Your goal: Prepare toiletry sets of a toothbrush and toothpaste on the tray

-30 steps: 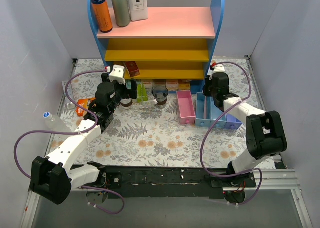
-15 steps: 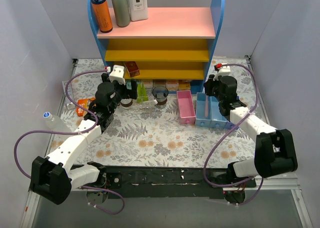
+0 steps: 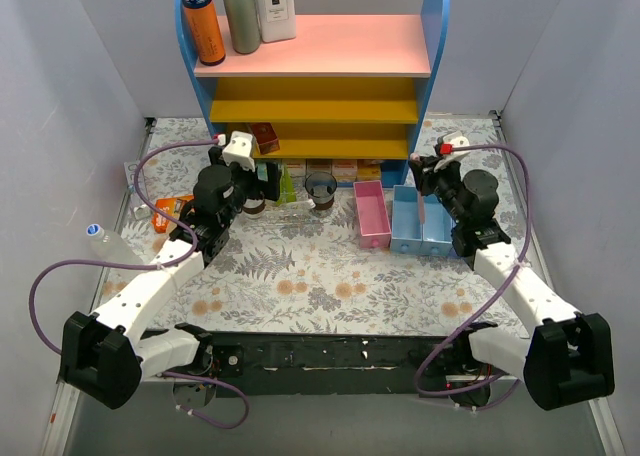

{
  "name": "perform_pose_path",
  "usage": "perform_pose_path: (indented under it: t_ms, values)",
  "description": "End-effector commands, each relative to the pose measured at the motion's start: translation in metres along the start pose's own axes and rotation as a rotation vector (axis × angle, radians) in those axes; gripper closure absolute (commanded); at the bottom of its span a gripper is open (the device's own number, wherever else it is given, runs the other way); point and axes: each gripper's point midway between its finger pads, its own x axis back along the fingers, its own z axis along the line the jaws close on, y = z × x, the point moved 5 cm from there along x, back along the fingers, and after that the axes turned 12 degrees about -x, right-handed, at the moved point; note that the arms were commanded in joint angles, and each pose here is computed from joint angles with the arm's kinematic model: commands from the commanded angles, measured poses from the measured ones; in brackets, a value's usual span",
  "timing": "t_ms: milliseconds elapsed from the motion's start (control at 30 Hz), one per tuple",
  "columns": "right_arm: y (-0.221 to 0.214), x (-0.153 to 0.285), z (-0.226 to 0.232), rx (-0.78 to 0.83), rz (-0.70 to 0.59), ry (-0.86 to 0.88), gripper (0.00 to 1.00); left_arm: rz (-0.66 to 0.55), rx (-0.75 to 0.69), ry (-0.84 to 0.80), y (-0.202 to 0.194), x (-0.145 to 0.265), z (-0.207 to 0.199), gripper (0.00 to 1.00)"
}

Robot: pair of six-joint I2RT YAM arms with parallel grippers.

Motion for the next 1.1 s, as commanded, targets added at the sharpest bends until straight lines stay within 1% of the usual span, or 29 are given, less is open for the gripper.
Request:
perform_pose_path:
  t_ms: [0,100,200,267,333,367,400,467,500,567,600,700,733,900,1067]
  values:
    - [0.028,0.012,0.024,0.102,-0.118,0.163,0.99,-0.048,0.011,-0.054,0.015,0.003,-0.009,0.02]
    - [0.036,0.021,0.035,0.137,-0.154,0.239,0.99,-0.051,0.017,-0.093,0.018,0.003,-0.017,0.02]
    - [0.045,0.027,0.044,0.156,-0.173,0.305,0.99,-0.061,0.052,-0.155,0.023,0.003,-0.028,0.02]
    - [0.046,0.030,0.051,0.161,-0.163,0.352,0.99,-0.055,0.107,-0.242,0.030,0.002,-0.041,0.02]
    - [0.050,0.033,0.058,0.179,-0.168,0.397,0.99,-0.048,0.140,-0.287,0.039,0.001,-0.050,0.03]
    - [0.051,0.035,0.061,0.183,-0.164,0.420,0.99,-0.052,0.178,-0.316,0.051,0.002,-0.054,0.04]
    - [0.052,0.036,0.065,0.191,-0.166,0.437,0.99,-0.035,0.195,-0.360,0.052,0.001,-0.062,0.05]
    - [0.053,0.040,0.071,0.202,-0.165,0.471,0.99,-0.037,0.231,-0.415,0.062,0.002,-0.070,0.06]
    - [0.052,0.041,0.074,0.205,-0.156,0.484,0.99,-0.034,0.238,-0.470,0.068,0.005,-0.079,0.06]
    - [0.052,0.044,0.078,0.221,-0.156,0.507,0.99,-0.026,0.251,-0.528,0.073,0.008,-0.089,0.06]
    - [0.050,0.045,0.081,0.219,-0.143,0.518,0.99,-0.028,0.262,-0.592,0.080,0.010,-0.101,0.06]
    - [0.048,0.049,0.087,0.229,-0.133,0.553,0.99,-0.015,0.283,-0.688,0.090,0.015,-0.121,0.06]
    - [0.047,0.049,0.089,0.230,-0.129,0.558,0.99,0.008,0.294,-0.731,0.087,0.014,-0.129,0.06]
    - [0.042,0.053,0.100,0.248,-0.112,0.600,0.99,0.055,0.336,-0.824,0.087,0.013,-0.158,0.07]
    - [0.039,0.054,0.107,0.257,-0.094,0.617,0.99,0.059,0.374,-0.883,0.091,0.016,-0.175,0.07]
